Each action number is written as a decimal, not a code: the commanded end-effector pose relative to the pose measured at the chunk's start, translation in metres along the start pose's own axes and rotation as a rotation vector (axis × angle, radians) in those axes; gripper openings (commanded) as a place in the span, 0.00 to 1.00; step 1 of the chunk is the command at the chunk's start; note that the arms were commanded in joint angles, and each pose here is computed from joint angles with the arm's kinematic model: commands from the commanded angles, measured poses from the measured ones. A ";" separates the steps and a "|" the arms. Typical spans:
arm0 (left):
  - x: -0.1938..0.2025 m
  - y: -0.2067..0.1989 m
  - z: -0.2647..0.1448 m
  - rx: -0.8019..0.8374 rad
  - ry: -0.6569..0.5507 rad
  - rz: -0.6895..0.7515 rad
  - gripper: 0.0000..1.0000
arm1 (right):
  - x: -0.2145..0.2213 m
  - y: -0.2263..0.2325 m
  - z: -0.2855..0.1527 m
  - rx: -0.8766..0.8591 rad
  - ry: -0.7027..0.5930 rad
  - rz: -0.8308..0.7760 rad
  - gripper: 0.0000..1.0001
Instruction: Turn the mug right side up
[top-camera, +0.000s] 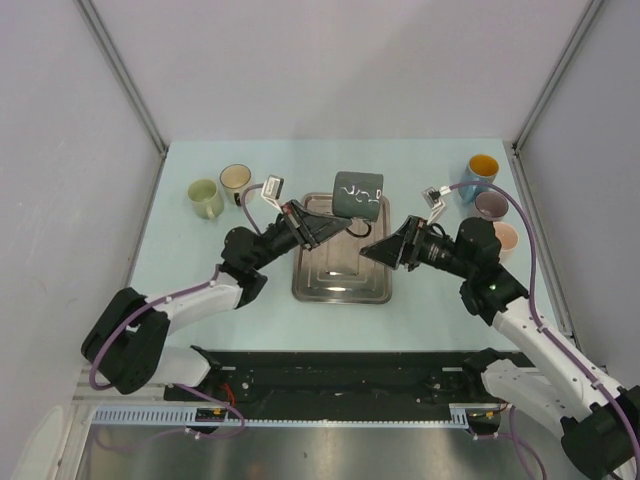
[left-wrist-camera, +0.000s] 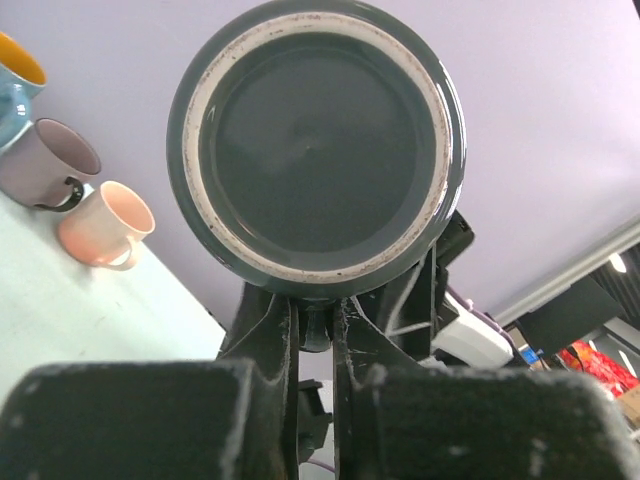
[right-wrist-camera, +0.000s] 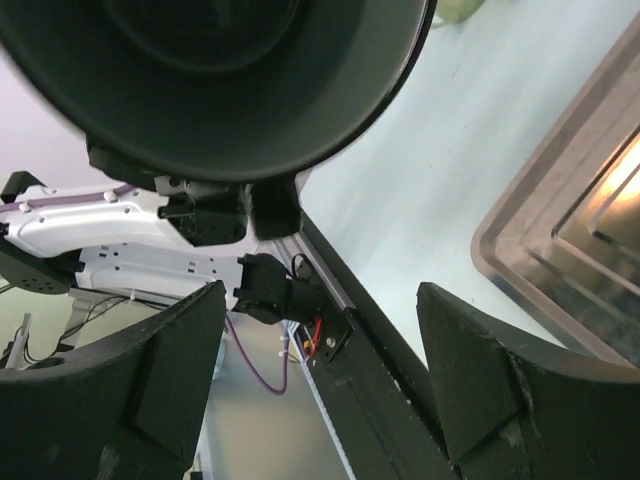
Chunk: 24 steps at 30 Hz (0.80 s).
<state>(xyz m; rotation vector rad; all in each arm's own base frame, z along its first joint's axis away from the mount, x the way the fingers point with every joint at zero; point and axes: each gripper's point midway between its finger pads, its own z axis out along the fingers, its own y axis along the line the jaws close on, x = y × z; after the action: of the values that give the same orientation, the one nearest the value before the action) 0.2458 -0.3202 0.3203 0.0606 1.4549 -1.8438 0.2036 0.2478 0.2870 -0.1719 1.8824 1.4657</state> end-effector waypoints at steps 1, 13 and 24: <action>-0.009 -0.044 0.003 0.107 -0.044 0.070 0.00 | -0.022 0.023 0.004 -0.099 -0.075 -0.052 0.81; 0.000 -0.059 0.004 0.122 -0.029 0.086 0.00 | -0.040 0.038 0.015 -0.145 -0.127 -0.092 0.72; 0.008 -0.066 0.007 0.143 -0.002 0.080 0.00 | -0.040 0.040 0.022 -0.166 -0.127 -0.087 0.49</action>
<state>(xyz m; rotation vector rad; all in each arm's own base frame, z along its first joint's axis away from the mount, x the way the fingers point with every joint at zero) 0.2244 -0.3341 0.3178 0.0867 1.5110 -1.8349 0.2211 0.2662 0.3043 -0.1931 1.7663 1.5157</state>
